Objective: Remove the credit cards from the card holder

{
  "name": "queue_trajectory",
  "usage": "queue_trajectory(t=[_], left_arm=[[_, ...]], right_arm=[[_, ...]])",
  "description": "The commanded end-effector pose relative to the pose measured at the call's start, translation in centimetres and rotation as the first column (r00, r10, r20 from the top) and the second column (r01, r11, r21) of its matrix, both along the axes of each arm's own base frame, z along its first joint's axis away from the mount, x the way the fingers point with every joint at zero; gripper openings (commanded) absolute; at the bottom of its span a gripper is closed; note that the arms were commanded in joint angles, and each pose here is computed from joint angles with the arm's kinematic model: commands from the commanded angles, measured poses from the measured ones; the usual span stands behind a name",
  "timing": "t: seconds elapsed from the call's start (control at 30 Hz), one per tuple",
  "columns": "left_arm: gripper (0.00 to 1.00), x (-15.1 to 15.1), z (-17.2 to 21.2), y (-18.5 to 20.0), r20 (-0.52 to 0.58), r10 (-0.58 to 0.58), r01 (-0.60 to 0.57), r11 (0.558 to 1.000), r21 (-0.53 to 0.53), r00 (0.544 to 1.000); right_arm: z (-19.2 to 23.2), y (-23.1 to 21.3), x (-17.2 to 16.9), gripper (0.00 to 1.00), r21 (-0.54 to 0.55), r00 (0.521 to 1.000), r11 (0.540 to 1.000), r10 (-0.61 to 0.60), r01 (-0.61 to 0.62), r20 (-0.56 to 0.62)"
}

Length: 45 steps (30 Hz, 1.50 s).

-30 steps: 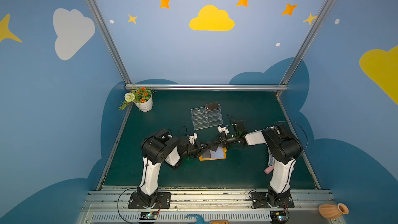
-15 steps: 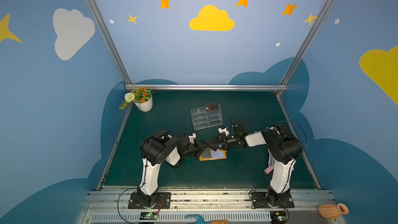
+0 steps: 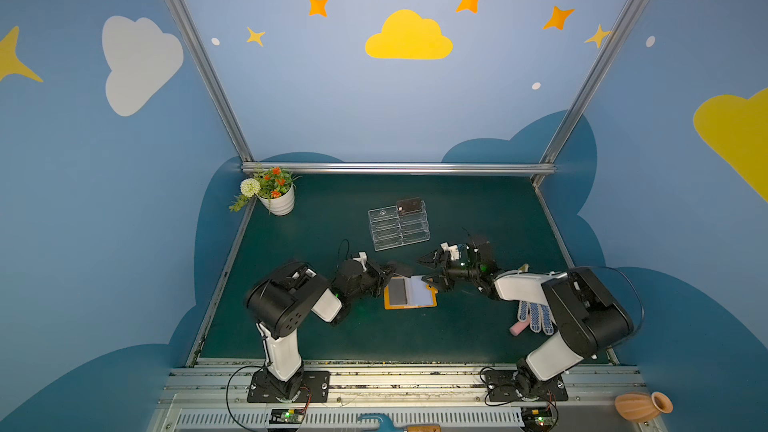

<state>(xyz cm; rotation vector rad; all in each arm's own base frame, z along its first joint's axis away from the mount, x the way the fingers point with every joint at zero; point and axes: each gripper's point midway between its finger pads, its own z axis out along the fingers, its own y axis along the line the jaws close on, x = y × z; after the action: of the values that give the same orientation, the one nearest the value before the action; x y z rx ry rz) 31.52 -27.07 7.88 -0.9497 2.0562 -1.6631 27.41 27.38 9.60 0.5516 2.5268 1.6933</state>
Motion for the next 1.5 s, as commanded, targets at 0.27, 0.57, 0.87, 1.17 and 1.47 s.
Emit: queue_trajectory(t=[0.27,0.57,0.87,1.17,1.47], left_arm=[[0.04,0.6,4.3,-1.0,0.163,0.094,-0.136,0.953,0.271,0.982],[0.04,-0.5,2.8,-2.4,0.178,0.048,-0.105,0.938,0.33,0.983],[0.04,-1.2,3.0,-3.0,0.241,0.013,-0.116,0.9,0.42,0.97],[0.04,-1.6,2.8,-3.5,0.291,-0.016,-0.132,0.865,0.483,0.957],[0.04,-2.1,2.6,-3.5,0.307,-0.015,-0.15,0.849,0.507,0.952]], right_arm=[[0.6,0.4,0.6,0.82,-0.085,0.964,0.962,-0.256,0.261,0.063],[0.9,1.5,1.7,0.83,-0.047,0.951,0.951,-0.304,0.307,0.055],[0.3,2.8,2.7,0.81,0.039,0.926,0.926,-0.375,0.376,-0.038],[0.2,3.9,3.4,0.76,0.09,0.888,0.884,-0.45,0.458,-0.092],[-0.4,3.5,3.9,0.52,0.087,0.862,0.859,-0.497,0.505,-0.099]])
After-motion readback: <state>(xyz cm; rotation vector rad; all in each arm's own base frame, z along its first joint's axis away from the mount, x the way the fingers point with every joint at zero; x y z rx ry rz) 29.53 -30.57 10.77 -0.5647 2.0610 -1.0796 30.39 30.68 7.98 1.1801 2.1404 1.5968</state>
